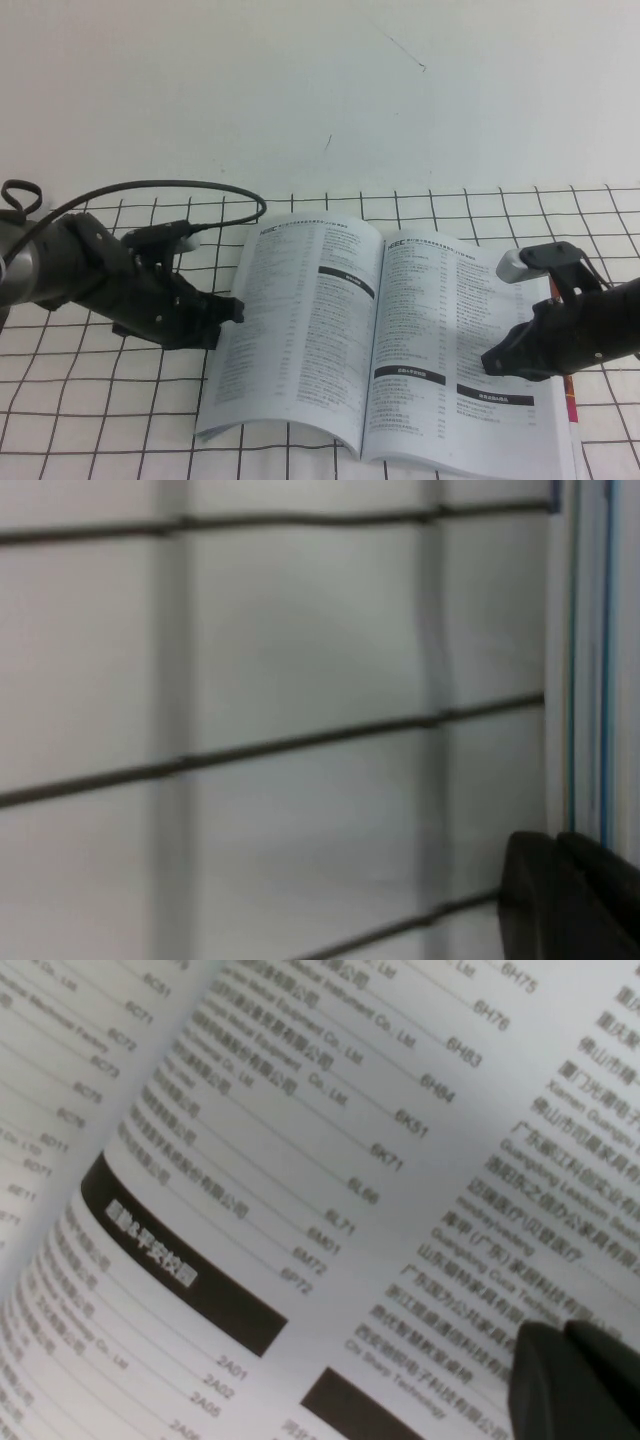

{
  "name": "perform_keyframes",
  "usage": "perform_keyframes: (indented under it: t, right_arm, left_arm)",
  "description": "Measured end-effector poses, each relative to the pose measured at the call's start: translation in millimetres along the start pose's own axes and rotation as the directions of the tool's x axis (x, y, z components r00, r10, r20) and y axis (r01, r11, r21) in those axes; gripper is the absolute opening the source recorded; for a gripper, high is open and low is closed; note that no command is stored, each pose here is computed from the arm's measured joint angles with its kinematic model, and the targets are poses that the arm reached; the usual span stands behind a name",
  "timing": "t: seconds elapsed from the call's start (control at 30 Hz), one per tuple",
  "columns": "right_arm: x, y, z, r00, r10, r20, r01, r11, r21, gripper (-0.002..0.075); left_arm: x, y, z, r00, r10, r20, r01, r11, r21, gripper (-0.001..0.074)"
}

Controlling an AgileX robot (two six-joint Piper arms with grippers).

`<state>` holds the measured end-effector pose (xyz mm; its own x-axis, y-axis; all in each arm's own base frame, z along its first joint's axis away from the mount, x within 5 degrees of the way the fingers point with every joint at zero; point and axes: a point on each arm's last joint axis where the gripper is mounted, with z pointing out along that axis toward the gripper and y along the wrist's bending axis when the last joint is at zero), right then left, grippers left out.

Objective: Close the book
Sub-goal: 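Close the open booklet and leave it lying on the table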

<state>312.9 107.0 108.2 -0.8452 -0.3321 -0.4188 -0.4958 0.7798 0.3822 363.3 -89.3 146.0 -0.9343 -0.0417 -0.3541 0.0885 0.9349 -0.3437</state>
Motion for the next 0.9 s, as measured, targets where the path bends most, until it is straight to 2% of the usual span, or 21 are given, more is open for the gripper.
perform_keyframes:
  t: [0.1, 0.23, 0.3, 0.4, 0.47, 0.57, 0.67, 0.73, 0.8, 0.9]
  right_arm:
    - [0, 0, 0, 1.000, 0.000, 0.000, 0.000, 1.000, 0.000, -0.0003]
    - [0, 0, 0, 1.000, 0.000, 0.000, 0.000, 1.000, 0.000, -0.0003]
    - [0, 0, 0, 1.000, 0.012, 0.000, -0.012, 1.000, 0.000, -0.0003]
    - [-2, 2, -5, 0.999, 0.039, 0.013, -0.039, 0.999, 0.009, -0.0003]
    - [-3, 3, -12, 1.000, 0.024, 0.011, -0.025, 0.999, 0.038, -0.0003]
    - [1, 5, -26, 0.999, -0.015, -0.032, 0.018, 0.995, 0.098, -0.0003]
    - [2, 11, -51, 0.994, -0.074, -0.079, 0.086, 0.982, 0.171, -0.0003]
    - [3, 16, -71, 0.988, -0.117, -0.101, 0.137, 0.964, 0.227, -0.0003]
    - [6, 20, -90, 0.979, -0.140, -0.145, 0.177, 0.942, 0.285, -0.0003]
    - [13, 24, -121, 0.964, -0.159, -0.214, 0.234, 0.890, 0.392, -0.0003]
  left_arm:
    - [6, -19, 5, 0.999, 0.034, -0.042, -0.028, 0.991, 0.134, -0.0004]
    - [9, -44, 3, 0.998, 0.052, -0.040, -0.034, 0.934, 0.356, -0.0004]
    - [6, -55, -2, 0.999, 0.031, -0.019, -0.019, 0.883, 0.469, -0.0004]
    - [0, -71, -13, 0.999, -0.010, 0.038, -0.016, 0.764, 0.645, -0.0004]
    - [-1, -81, -24, 0.998, -0.009, 0.067, -0.043, 0.670, 0.741, -0.0004]
    - [-2, -91, -42, 0.994, 0.018, 0.112, -0.100, 0.599, 0.795, -0.0004]
    - [-5, -95, -60, 0.986, 0.029, 0.165, -0.151, 0.584, 0.798, -0.0004]
    - [-7, -94, -73, 0.977, 0.042, 0.207, -0.192, 0.589, 0.785, -0.0004]
    - [-8, -91, -89, 0.964, 0.075, 0.256, -0.247, 0.611, 0.752, -0.0004]
    - [-9, -82, -113, 0.943, 0.124, 0.308, -0.308, 0.674, 0.672, -0.0004]
